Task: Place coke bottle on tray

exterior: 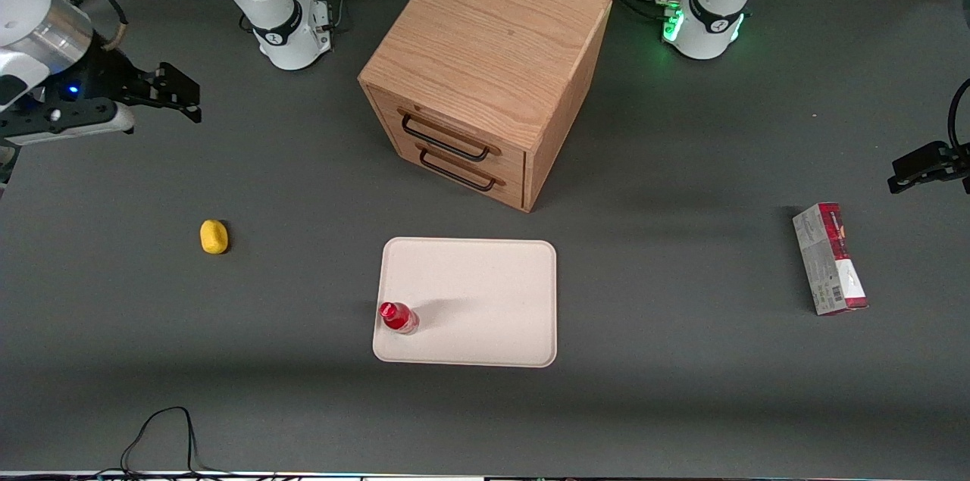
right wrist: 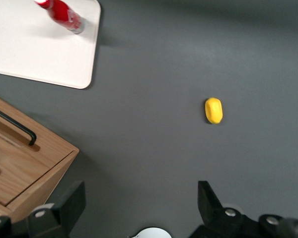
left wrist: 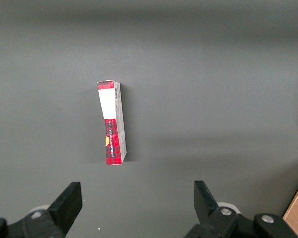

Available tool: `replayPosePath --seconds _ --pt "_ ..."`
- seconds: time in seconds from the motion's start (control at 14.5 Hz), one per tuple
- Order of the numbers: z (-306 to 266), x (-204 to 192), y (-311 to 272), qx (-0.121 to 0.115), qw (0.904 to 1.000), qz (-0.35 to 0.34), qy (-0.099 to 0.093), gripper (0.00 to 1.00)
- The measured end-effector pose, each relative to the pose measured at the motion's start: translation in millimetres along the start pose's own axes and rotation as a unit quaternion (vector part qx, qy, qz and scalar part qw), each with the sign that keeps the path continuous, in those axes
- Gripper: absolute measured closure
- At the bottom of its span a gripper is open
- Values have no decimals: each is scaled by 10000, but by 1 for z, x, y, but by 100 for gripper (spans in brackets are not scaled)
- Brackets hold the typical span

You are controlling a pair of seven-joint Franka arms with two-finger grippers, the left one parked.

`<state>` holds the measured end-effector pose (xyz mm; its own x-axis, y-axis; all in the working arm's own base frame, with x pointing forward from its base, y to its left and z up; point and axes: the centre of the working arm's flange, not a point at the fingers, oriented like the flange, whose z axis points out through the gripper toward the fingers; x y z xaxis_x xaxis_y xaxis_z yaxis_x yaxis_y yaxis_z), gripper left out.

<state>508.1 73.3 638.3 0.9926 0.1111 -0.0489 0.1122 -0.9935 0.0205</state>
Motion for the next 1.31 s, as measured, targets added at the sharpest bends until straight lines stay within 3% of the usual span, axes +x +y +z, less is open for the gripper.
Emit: replayPosePath --seconds 0.35,0.69,0.97,1.31 --pt "10 1 45 75 9991 406 75 0" --pt "8 8 78 71 9965 730 394 0" --pt "18 13 105 57 9946 984 323 0" --pt "19 16 78 20 9969 754 202 0"
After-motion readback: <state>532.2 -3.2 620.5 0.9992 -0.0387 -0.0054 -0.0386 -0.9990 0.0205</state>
